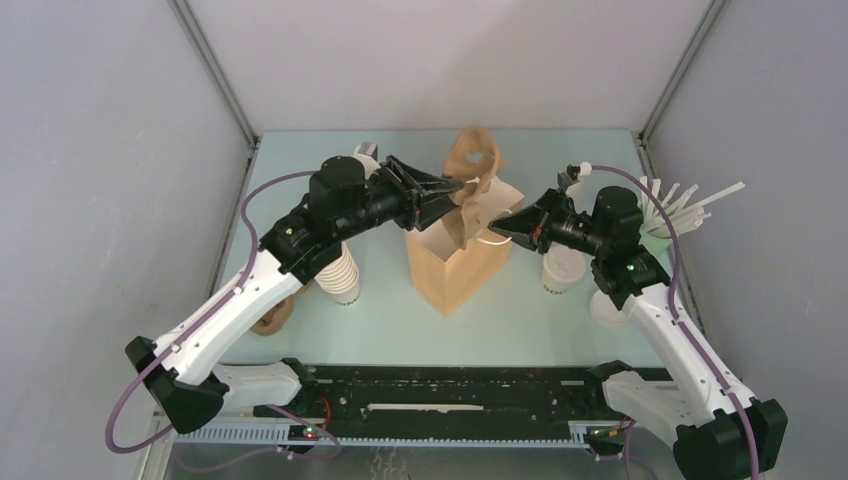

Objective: Pack the takeout coffee

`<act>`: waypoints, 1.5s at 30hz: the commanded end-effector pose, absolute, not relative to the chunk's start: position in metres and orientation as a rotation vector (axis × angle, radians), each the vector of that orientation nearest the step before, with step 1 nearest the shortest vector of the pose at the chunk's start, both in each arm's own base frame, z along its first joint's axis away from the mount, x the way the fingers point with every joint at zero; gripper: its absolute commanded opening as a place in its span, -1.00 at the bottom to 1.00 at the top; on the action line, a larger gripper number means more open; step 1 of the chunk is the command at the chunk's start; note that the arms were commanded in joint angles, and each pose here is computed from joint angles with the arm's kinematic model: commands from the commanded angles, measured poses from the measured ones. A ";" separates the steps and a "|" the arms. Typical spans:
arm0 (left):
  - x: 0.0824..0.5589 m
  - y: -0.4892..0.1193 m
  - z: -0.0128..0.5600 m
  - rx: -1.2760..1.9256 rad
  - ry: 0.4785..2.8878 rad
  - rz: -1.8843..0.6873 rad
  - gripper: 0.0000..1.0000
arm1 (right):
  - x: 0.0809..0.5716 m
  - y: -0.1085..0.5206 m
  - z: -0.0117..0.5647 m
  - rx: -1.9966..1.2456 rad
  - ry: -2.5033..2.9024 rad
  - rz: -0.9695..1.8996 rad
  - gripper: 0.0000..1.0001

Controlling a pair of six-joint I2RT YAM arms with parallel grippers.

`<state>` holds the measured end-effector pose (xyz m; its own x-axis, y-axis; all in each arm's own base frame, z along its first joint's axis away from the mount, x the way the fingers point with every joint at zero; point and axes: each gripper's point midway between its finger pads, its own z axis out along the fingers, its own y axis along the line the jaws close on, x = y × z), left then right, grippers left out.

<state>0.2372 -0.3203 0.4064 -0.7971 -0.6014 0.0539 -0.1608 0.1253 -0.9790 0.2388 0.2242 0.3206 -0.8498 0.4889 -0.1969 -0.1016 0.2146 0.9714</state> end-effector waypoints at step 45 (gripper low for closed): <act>0.250 -0.288 0.315 -0.842 2.378 -0.877 -0.24 | 0.230 0.226 0.337 0.199 1.986 1.549 -0.81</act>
